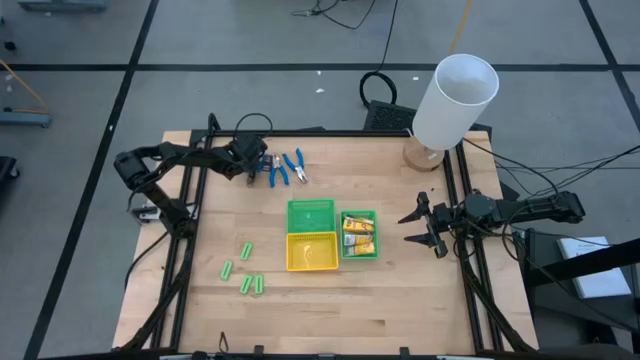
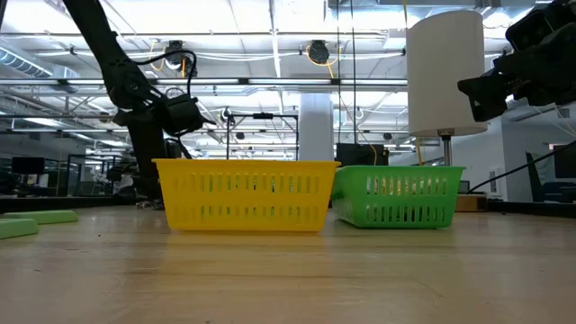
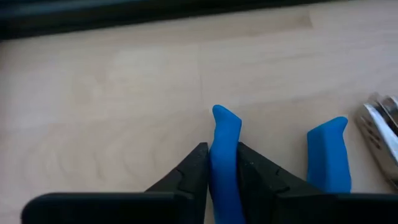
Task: Pick & Place School Supplies
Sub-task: Put the blue hole puncher into the left green bin
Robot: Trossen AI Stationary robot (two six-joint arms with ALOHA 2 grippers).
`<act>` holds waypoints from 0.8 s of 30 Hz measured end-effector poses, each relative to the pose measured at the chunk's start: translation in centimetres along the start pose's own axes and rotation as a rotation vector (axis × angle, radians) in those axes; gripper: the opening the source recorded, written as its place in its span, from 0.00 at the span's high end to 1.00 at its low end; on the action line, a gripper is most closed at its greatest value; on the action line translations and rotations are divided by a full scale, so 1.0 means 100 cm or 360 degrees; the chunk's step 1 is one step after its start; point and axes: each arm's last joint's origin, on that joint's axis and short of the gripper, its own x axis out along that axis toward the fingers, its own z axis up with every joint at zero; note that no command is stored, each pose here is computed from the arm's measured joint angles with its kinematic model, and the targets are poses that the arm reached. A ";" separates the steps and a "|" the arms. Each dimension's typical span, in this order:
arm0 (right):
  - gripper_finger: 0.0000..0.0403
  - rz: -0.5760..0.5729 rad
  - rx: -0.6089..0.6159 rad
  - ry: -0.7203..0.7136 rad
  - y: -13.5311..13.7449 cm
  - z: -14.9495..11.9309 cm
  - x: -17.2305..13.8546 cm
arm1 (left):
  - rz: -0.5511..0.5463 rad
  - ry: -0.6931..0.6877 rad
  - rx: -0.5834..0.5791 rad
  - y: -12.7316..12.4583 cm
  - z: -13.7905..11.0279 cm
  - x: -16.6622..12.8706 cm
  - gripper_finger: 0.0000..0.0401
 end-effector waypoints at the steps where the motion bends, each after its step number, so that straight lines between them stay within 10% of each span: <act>1: 0.44 0.0000 0.0000 0.0000 0.000 0.000 0.000 | -0.0017 0.0000 0.0007 0.000 0.001 -0.002 0.80; 24: 0.44 0.0001 0.0000 0.0000 0.000 0.000 0.000 | -0.0811 -0.0590 0.0167 -0.022 0.033 -0.103 0.84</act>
